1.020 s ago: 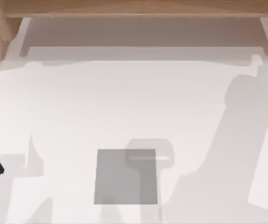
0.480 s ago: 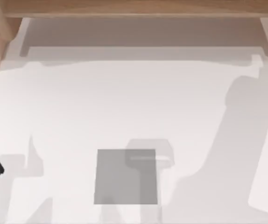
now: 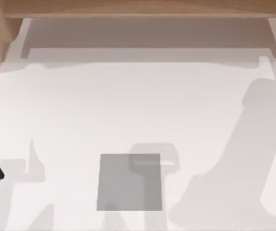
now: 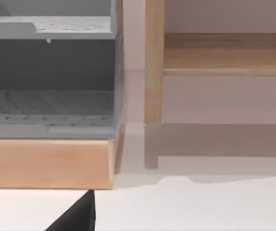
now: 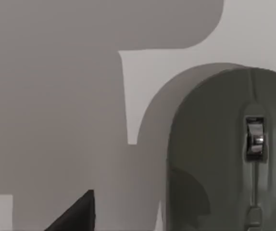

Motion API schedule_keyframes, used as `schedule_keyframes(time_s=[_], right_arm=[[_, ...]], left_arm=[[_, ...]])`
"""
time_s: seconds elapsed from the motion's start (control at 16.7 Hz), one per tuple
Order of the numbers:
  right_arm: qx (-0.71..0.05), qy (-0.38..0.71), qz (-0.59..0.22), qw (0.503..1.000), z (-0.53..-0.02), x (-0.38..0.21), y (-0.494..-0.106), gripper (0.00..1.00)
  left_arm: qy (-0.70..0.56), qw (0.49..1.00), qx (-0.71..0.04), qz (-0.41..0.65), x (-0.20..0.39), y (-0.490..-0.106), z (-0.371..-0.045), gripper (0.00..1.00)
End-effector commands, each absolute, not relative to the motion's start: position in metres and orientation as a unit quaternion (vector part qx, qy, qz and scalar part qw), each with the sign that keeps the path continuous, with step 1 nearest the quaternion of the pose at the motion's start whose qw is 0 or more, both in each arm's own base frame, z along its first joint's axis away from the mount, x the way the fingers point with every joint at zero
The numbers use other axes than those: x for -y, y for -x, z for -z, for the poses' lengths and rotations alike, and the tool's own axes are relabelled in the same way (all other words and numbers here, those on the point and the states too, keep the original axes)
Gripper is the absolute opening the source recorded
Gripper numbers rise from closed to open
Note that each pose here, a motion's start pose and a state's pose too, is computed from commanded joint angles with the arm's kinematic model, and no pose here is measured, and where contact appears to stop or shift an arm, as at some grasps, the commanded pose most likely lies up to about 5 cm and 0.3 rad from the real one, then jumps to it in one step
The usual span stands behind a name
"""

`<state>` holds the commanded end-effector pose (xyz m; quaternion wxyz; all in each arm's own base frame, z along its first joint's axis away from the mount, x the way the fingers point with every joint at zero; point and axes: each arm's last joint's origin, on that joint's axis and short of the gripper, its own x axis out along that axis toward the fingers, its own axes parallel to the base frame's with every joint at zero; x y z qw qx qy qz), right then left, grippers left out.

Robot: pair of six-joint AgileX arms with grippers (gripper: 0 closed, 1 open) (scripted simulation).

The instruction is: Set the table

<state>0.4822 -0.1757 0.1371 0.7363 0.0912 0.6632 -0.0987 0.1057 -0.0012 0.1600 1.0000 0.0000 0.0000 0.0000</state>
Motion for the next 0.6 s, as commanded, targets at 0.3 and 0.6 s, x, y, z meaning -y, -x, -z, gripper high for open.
schedule_keyframes(time_s=[0.3, 0.6], right_arm=[[-0.664, -0.091, 0.098, 0.736, -0.1353, 0.1754, -0.4827, 1.0], [-0.664, -0.091, 0.098, 0.736, -0.1353, 0.1754, -0.4827, 0.62]], left_arm=[[0.0, 1.0, 0.0, 0.0, 0.0012, -0.1057, -0.16, 1.0], [0.0, 1.0, 0.0, 0.0, 0.0012, -0.1057, -0.16, 1.0]])
